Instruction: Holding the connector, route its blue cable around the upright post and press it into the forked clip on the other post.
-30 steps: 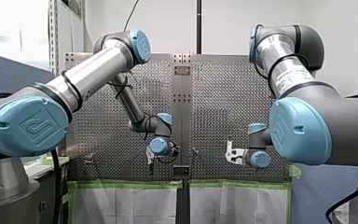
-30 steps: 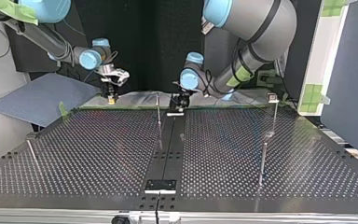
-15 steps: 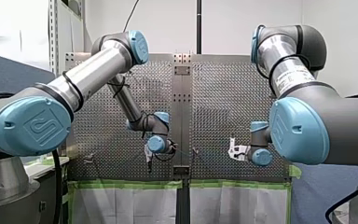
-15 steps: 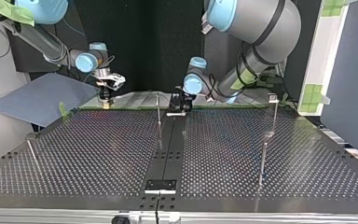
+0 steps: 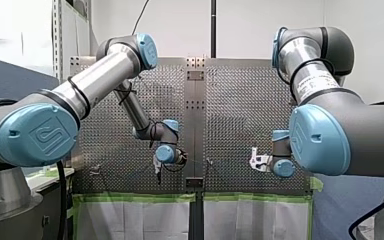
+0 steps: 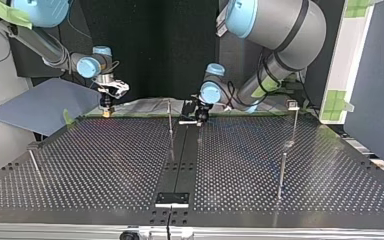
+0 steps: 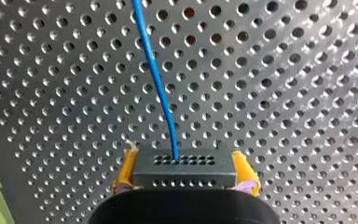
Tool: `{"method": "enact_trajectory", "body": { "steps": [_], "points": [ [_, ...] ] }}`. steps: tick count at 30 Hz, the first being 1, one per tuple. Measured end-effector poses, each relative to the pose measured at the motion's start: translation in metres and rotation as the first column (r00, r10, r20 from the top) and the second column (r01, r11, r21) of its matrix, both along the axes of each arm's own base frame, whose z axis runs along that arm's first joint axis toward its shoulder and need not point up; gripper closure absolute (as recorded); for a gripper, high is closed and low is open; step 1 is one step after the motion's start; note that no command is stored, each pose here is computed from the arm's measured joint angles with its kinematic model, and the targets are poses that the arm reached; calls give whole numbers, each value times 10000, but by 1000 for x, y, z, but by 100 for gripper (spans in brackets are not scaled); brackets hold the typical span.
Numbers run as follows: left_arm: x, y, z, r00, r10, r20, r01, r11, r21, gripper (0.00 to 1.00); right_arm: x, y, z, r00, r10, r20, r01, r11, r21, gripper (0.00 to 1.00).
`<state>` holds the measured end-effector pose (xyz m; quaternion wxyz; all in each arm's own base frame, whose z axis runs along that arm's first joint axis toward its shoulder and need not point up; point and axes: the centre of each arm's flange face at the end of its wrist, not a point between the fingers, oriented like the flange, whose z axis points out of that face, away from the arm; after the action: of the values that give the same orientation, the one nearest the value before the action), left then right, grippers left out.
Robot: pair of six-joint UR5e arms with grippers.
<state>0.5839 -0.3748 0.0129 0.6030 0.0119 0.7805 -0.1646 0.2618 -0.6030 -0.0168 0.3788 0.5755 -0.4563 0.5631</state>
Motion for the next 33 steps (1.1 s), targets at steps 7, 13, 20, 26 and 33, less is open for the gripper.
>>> {"method": "enact_trajectory", "body": {
  "steps": [7, 13, 20, 26, 33],
  "points": [
    [3, 4, 0, 10000, 34, -29, -34, 9999, -95, 89, -2, -1, 0, 10000, -57, 7, 57, 10000, -12, 100],
    [2, 5, -1, 9999, 26, -127, -27, 10000, -31, 59, -2, 0, 0, 10000, -40, 3, 40, 10000, 19, 100],
    [-8, 0, -3, 9987, -236, -458, 261, 9981, 549, 20, -2, 1, -1, 10000, -22, -21, 22, 9999, 158, 100],
    [-23, -10, -7, 9911, -977, -910, 1078, 9877, 1131, 0, -2, 2, -3, 10000, -16, -39, 17, 9997, 252, 100],
    [-50, -27, -15, 9699, -1920, -1495, 2155, 9631, 1615, 0, -2, 4, -4, 10000, -8, -59, 10, 9993, 364, 100]
  ]
}}
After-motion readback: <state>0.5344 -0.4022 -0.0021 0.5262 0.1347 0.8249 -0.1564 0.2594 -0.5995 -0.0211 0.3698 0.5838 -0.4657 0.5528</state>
